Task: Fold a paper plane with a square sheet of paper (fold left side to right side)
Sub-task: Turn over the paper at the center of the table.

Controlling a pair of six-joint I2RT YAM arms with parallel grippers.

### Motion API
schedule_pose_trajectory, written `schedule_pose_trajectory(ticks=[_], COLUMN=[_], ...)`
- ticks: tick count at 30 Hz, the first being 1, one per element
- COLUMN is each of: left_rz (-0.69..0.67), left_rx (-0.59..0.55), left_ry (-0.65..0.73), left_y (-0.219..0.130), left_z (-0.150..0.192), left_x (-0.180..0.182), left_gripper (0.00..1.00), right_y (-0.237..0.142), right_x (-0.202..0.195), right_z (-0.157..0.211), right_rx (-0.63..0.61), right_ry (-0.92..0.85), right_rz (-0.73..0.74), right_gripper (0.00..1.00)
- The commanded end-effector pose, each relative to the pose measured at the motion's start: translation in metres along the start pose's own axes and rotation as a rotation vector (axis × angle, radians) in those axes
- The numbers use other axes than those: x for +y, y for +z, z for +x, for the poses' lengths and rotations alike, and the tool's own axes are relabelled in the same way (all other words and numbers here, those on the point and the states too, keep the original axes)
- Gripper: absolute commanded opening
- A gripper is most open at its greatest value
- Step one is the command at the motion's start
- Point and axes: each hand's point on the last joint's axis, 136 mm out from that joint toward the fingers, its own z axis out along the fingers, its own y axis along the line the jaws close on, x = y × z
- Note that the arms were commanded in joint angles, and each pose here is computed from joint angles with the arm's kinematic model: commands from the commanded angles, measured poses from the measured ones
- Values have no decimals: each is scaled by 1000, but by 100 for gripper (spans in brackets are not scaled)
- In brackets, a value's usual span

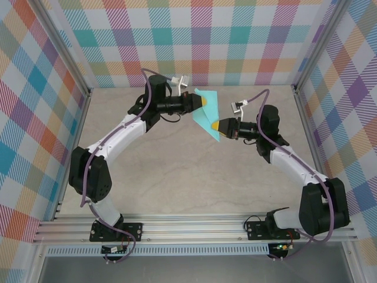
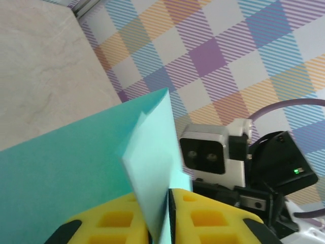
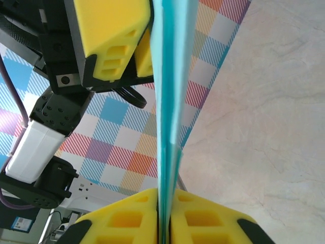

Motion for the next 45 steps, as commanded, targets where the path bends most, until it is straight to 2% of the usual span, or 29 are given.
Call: schedule_pose_trajectory(ticks=[1, 4, 6, 10, 13, 18, 21, 23, 28, 33, 35, 40, 45], left_rz=[-68, -170, -264, -518, -624, -786, -849, -872, -883, -874, -873, -876, -815], left_rx=[-7, -38, -76, -178, -271, -414, -493, -515, -488, -465, -452, -396, -290], left_ry=[15, 43, 79, 175, 203, 176, 175, 173, 161, 138, 129, 72, -48], left_y=[-11, -34, -55, -104, -135, -183, -208, -218, -219, -211, -208, -194, -157], left_z=[-2, -5, -7, -1, 3, 15, 20, 23, 30, 34, 35, 41, 55], left_x=[17, 29, 35, 50, 53, 63, 61, 60, 63, 70, 74, 92, 122], left_gripper=[35, 52, 56, 62, 64, 65, 68, 71, 71, 72, 72, 72, 73], right_y=[-3, -12, -23, -67, -89, -87, -70, -53, -15, 12, 22, 48, 39], right_x=[2, -22, -49, -108, -124, -129, -139, -150, -186, -209, -215, -199, -165], right_z=[0, 5, 12, 25, 25, 14, 17, 24, 48, 73, 89, 124, 126], right_rx=[3, 15, 45, 171, 272, 444, 566, 644, 813, 901, 925, 891, 787], right_ry=[-75, -84, -95, -203, -350, -589, -706, -743, -762, -747, -677, -511, -386], right_rz=[69, 256, 458, 1053, 1401, 1751, 1877, 1909, 1945, 1910, 1830, 1506, 1325], right_gripper=[6, 3, 2, 1, 2, 3, 4, 6, 8, 14, 21, 58, 78])
